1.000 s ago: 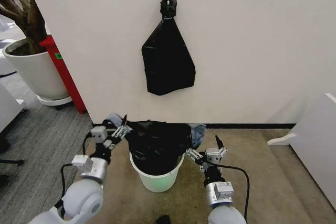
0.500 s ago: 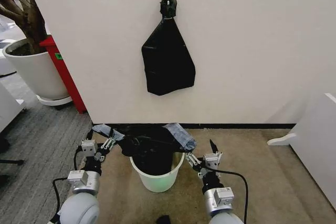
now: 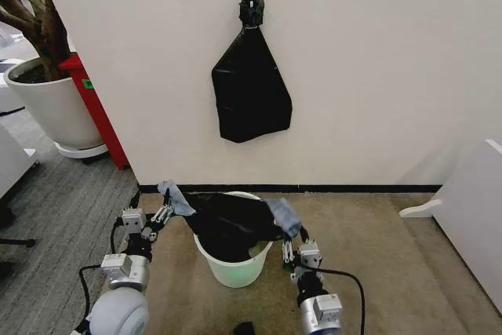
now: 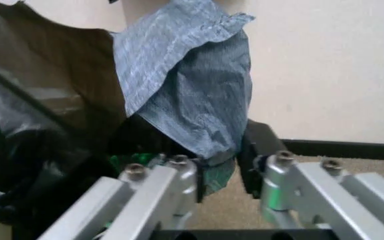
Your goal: Place the garbage bag over the trash bin.
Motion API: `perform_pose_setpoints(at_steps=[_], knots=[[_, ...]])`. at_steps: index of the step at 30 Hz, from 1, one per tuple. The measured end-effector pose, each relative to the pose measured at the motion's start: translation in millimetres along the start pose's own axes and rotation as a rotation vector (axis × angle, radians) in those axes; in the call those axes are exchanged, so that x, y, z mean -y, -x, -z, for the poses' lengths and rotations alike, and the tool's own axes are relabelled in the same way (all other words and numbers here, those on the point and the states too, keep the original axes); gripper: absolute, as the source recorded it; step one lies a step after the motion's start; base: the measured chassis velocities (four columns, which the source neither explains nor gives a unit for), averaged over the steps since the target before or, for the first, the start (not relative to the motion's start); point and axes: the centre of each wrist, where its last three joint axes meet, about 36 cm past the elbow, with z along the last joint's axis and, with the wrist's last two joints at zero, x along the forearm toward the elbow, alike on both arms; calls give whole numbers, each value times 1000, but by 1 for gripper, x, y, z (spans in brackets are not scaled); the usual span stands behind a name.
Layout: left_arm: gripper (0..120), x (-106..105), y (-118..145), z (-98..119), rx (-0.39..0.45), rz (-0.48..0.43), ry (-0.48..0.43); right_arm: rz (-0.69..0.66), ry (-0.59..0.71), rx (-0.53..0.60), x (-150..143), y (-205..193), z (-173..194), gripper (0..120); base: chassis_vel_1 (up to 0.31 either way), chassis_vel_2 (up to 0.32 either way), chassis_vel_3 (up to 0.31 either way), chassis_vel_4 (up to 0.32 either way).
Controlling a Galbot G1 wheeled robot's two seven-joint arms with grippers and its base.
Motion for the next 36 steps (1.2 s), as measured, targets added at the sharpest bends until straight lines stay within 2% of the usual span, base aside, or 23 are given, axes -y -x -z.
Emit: perform_pose_setpoints(at_steps=[4,22,29,36], knots=[[81,0,0,0,0,-1,-1,4,-2,3,-3,0,0,1,0,0,0,0],[81,0,0,0,-1,-3,-2,2,-11,32,-9,-2,2,0,0,0,0,0],[81,0,0,1,-1,-3,-2,26,-126,248,24,41,23,0,0,0,0,0],[81,0,0,1,-1,-3,-2,25,-163,311,42,57,34,0,0,0,0,0]])
